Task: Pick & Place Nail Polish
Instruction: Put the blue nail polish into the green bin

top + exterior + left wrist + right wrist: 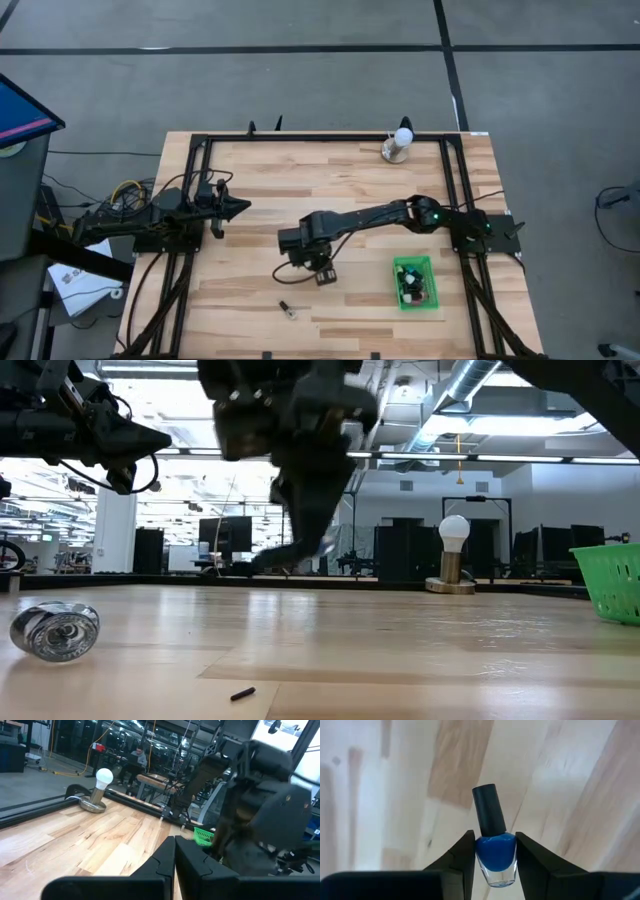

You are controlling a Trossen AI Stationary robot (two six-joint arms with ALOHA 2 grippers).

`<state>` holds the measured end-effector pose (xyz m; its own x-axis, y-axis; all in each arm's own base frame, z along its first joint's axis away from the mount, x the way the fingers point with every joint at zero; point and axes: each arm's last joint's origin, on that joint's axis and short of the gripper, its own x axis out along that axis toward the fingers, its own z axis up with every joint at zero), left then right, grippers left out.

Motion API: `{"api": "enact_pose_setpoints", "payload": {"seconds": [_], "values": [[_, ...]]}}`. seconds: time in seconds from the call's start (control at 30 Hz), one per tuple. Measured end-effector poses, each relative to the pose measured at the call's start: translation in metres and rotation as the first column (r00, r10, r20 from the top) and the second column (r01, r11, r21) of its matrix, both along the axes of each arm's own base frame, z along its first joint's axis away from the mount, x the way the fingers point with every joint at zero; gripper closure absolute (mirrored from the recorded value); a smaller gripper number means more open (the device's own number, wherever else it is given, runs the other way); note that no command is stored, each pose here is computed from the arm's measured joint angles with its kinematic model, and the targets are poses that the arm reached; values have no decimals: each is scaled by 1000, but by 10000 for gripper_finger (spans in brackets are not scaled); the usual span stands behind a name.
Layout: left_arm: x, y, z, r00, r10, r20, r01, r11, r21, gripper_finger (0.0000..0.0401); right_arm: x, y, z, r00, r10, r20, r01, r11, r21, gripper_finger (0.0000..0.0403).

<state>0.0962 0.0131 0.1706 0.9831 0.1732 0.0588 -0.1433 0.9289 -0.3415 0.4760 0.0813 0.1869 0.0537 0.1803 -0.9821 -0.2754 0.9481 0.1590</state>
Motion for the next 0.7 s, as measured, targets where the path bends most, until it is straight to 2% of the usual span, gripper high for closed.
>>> {"api": "enact_pose_setpoints", "payload": {"seconds": [0.4, 0.7], "values": [[0, 0, 0, 1000, 0, 0, 0, 1000, 0, 398, -40, 27, 60, 997, -33, -70, 33, 999, -5, 301], [0, 0, 0, 1000, 0, 0, 0, 1000, 0, 398, -83, 54, 113, 995, -100, -12, 98, 989, -112, 300]]}}
